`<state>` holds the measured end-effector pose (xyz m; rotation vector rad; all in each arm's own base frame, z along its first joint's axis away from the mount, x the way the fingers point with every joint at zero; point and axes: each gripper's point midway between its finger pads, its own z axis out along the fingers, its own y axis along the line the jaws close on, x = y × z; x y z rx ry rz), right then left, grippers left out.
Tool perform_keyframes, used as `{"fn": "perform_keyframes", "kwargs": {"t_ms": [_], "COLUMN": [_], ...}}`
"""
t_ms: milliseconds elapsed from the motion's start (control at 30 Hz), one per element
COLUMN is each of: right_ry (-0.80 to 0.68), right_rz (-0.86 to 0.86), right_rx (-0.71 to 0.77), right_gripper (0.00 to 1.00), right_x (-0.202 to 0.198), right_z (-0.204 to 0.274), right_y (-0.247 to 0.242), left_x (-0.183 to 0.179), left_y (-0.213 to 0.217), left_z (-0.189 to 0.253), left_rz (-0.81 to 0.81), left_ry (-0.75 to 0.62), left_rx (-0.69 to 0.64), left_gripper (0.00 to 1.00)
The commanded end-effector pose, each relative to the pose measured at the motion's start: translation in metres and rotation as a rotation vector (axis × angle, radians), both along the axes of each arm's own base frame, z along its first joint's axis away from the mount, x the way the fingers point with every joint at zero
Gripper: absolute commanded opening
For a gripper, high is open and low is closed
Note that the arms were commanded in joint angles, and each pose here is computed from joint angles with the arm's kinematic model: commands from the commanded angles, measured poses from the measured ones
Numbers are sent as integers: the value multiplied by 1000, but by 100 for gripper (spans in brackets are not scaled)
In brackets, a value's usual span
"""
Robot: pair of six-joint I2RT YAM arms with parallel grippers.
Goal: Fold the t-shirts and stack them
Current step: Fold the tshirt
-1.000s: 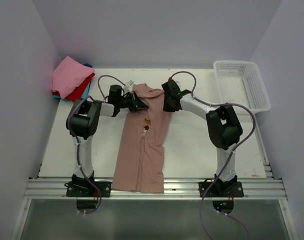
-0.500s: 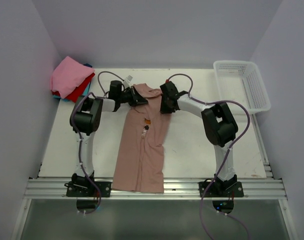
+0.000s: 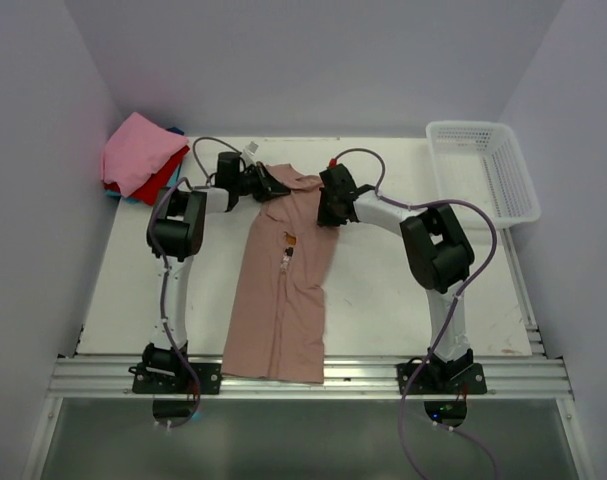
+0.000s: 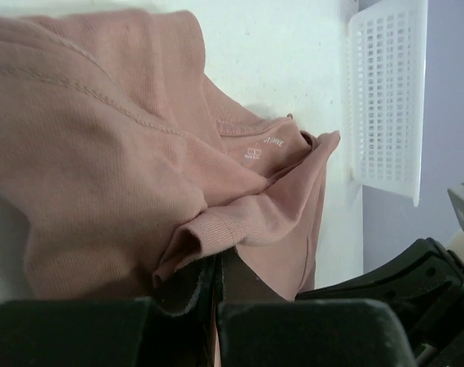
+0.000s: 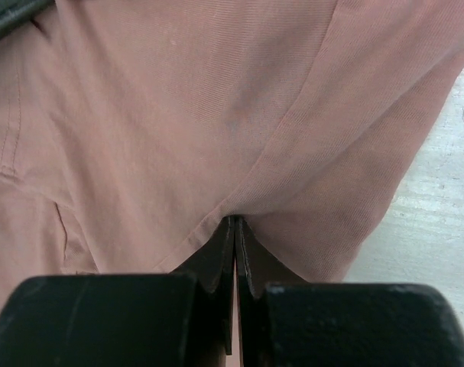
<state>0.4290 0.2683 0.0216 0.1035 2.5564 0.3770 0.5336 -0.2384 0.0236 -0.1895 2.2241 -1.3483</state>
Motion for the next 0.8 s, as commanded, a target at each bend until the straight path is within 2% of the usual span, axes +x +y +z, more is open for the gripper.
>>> {"fn": "perform_keyframes", "kwargs": {"t_ms": [0,300,533,633,767], "right_ry": [68,88,103,106,102], "right_rz": [6,11,16,15,17], "right_rx": [-52,-85,-99,-113,-134], "right_gripper": [0,0,0,0,0], "right_x": [-21,-25,-28,-29,-29], "right_z": [-21,-31,-37,-37,-36], "right_y": [-11,-17,-19,-23,-26], "left_x": [25,50,68,75,81], "left_y": [15,9,7,11,21], "left_z": [2,50,42,18,22], "left_rz": [55,55,50,60,63], "left_ry": [-4,-91,-63,-4,-26], "left_rx": [-20,-122,-163,-161,-178], "left_gripper": [0,0,0,0,0]}}
